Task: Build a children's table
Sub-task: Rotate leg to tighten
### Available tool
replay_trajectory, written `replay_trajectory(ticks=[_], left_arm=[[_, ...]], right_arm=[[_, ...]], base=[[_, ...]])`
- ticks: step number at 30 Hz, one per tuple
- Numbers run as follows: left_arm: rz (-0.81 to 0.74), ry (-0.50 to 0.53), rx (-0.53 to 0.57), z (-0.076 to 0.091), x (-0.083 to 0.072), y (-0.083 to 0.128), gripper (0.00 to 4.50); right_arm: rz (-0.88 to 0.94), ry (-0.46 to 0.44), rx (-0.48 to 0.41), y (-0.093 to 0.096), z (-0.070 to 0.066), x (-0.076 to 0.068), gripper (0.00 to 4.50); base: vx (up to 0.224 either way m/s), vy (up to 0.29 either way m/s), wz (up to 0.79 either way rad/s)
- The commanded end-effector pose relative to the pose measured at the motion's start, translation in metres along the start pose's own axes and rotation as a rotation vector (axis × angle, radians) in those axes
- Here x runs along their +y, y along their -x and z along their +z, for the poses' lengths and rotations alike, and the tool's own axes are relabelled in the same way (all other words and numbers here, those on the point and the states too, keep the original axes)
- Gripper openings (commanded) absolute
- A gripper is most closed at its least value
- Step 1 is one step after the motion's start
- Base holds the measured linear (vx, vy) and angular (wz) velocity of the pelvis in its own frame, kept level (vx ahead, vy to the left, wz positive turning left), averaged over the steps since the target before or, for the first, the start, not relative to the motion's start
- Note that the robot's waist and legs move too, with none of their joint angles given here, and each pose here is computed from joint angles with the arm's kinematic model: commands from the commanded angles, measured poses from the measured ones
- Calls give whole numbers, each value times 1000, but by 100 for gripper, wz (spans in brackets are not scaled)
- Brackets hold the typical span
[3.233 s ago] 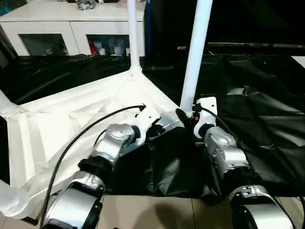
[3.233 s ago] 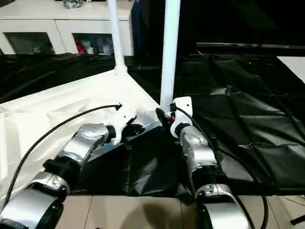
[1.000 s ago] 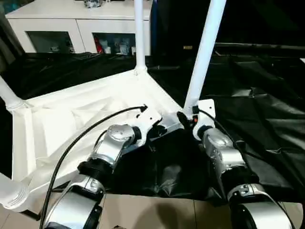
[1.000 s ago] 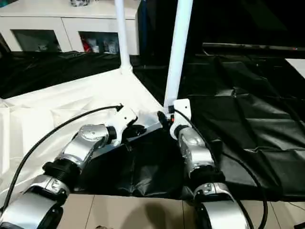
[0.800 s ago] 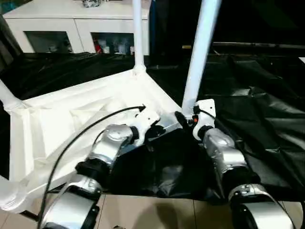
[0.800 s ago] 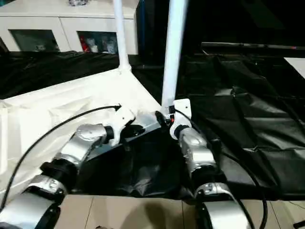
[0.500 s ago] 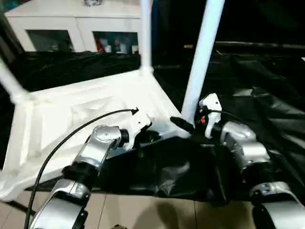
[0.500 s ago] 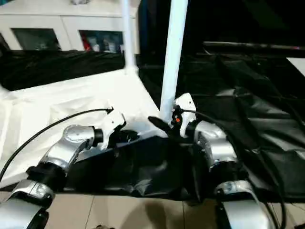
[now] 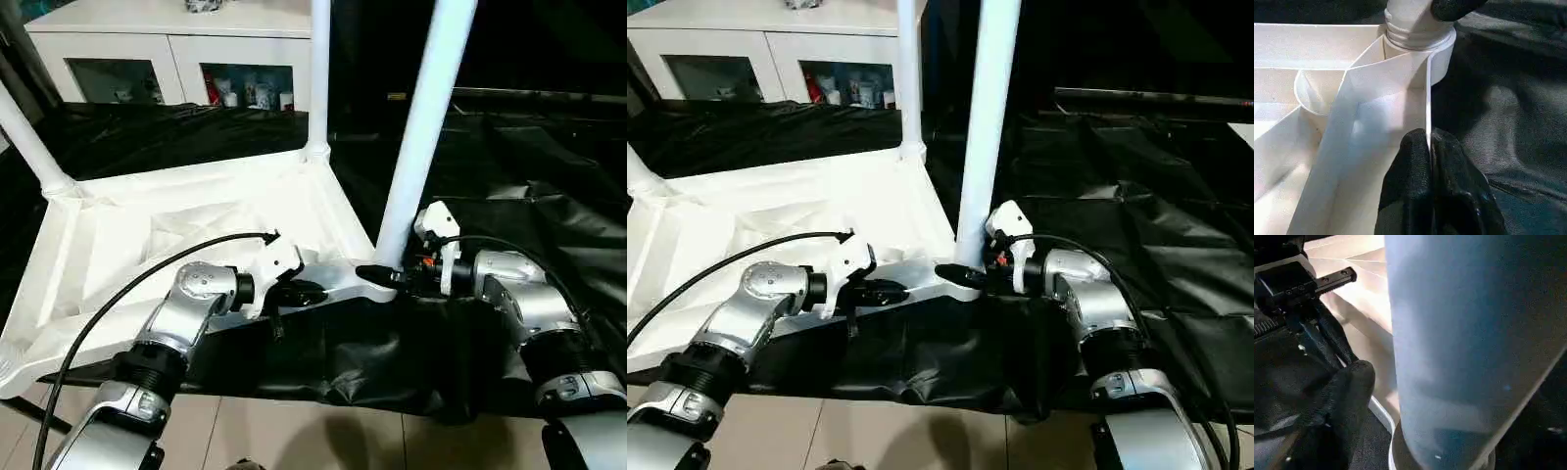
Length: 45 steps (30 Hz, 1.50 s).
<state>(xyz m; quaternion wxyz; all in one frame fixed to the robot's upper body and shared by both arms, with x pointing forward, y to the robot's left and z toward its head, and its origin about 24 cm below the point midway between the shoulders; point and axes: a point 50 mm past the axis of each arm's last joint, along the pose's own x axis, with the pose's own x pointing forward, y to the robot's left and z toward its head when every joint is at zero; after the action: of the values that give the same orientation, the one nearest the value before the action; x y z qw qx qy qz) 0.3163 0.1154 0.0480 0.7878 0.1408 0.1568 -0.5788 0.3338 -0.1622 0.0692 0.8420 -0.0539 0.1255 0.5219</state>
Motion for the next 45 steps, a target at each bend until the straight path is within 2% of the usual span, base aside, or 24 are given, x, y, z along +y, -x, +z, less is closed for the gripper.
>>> replay_trajectory(ticks=[1, 14, 18, 20, 22, 25, 26, 28, 32, 35, 37, 38, 40, 41, 43, 45], left_arm=[[-34, -15, -92, 13, -3, -1, 0], [-37, -1, -82, 10, -4, 0, 0], [3, 15, -86, 12, 0, -3, 0], [92, 29, -74, 14, 8, -10, 0], [116, 31, -68, 15, 10, -12, 0], [298, 76, -30, 19, 24, -25, 0], [298, 76, -30, 19, 24, -25, 0], [361, 96, -21, 22, 28, -30, 0], [407, 101, -13, 28, 28, -40, 0], [369, 83, -38, 33, 24, -46, 0], [320, 58, -63, 33, 20, -46, 0], [308, 53, -66, 33, 20, -45, 0], [286, 43, -74, 32, 19, -44, 0], [286, 43, -74, 32, 19, -44, 0], [253, 38, -87, 30, 17, -40, 0], [205, 31, -101, 26, 15, -32, 0]], right_arm=[[2, 4, 16, 3, -2, -1, 314], [16, 0, 33, 6, -6, -2, 207], [-12, -42, 17, 7, -11, -3, 196], [-126, -87, 1, 5, -17, -7, 195], [-167, -102, 0, 3, -20, -8, 195], [-406, -203, 22, -12, -37, -8, 195], [-406, -203, 22, -12, -37, -8, 195], [-539, -255, 26, -21, -43, -7, 195], [-706, -390, 17, -41, -49, 0, 195], [-670, -386, -25, -59, -39, 8, 195], [-595, -312, -80, -64, -25, 9, 195], [-575, -302, -96, -64, -22, 9, 230], [-563, -295, -121, -62, -17, 6, 230], [-563, -295, -121, -62, -17, 6, 253], [-522, -306, -141, -56, -12, 2, 270], [-403, -236, -113, -47, -8, 0, 284]], base=[[0, 0, 0], [0, 0, 0], [0, 0, 0], [0, 0, 0], [0, 0, 0], [0, 0, 0], [0, 0, 0], [0, 0, 0], [0, 0, 0], [0, 0, 0], [0, 0, 0], [0, 0, 0], [0, 0, 0], [0, 0, 0], [0, 0, 0], [0, 0, 0]])
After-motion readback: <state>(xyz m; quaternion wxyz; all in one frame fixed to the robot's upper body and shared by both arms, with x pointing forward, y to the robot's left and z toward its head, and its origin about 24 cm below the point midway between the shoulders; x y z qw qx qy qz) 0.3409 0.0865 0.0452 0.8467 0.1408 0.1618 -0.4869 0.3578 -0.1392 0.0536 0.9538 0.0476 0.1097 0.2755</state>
